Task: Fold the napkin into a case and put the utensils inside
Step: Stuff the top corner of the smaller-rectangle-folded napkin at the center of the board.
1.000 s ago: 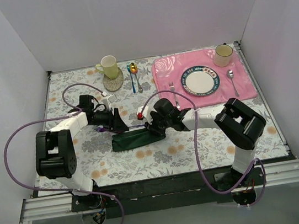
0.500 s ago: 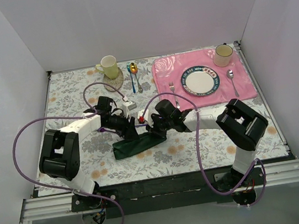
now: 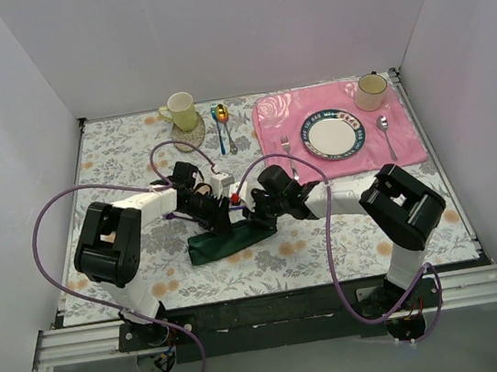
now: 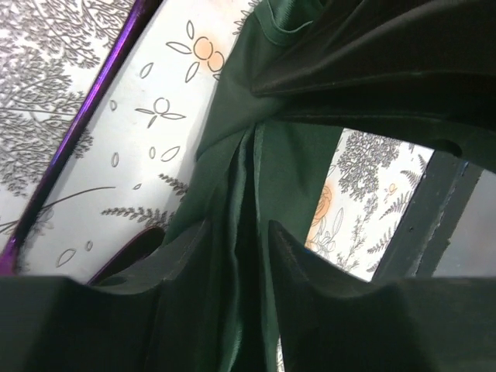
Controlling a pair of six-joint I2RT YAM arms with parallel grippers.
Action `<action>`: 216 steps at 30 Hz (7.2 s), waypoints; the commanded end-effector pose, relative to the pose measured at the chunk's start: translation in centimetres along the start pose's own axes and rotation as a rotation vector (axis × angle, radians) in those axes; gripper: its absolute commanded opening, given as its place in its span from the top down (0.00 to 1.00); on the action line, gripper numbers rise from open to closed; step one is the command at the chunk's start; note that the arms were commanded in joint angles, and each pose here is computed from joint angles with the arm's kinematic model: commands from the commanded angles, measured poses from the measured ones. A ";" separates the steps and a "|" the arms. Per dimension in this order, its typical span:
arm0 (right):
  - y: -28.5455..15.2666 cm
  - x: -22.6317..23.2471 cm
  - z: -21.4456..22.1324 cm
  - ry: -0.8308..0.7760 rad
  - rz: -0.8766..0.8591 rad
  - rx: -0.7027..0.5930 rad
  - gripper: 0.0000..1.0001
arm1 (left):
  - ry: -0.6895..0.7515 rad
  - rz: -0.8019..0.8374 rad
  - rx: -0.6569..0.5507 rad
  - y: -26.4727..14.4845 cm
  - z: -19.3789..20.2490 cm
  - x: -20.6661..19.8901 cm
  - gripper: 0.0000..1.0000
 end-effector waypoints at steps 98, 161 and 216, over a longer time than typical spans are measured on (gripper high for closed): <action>0.3 0.7 3.8 -0.234 0.289 0.354 0.99 | 0.055 0.127 -0.088 -4.6 0.2 -2.5 0.84; -0.7 0.0 0.2 -0.192 0.301 0.291 0.99 | -0.030 0.025 0.084 1.6 -1.2 3.0 1.00; -6.5 -2.6 -4.4 0.971 -0.402 -0.205 0.67 | -0.001 0.019 0.047 1.3 -1.1 2.7 1.00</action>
Point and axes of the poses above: each gripper's point midway between its finger pads, its own y axis out along the fingers, its own x axis along the line the jaws close on, z = x × y, the point moved 3 cm from there along -y, back along the fingers, and after that the axes turned 10 degrees about -y, right-handed, at the moved point
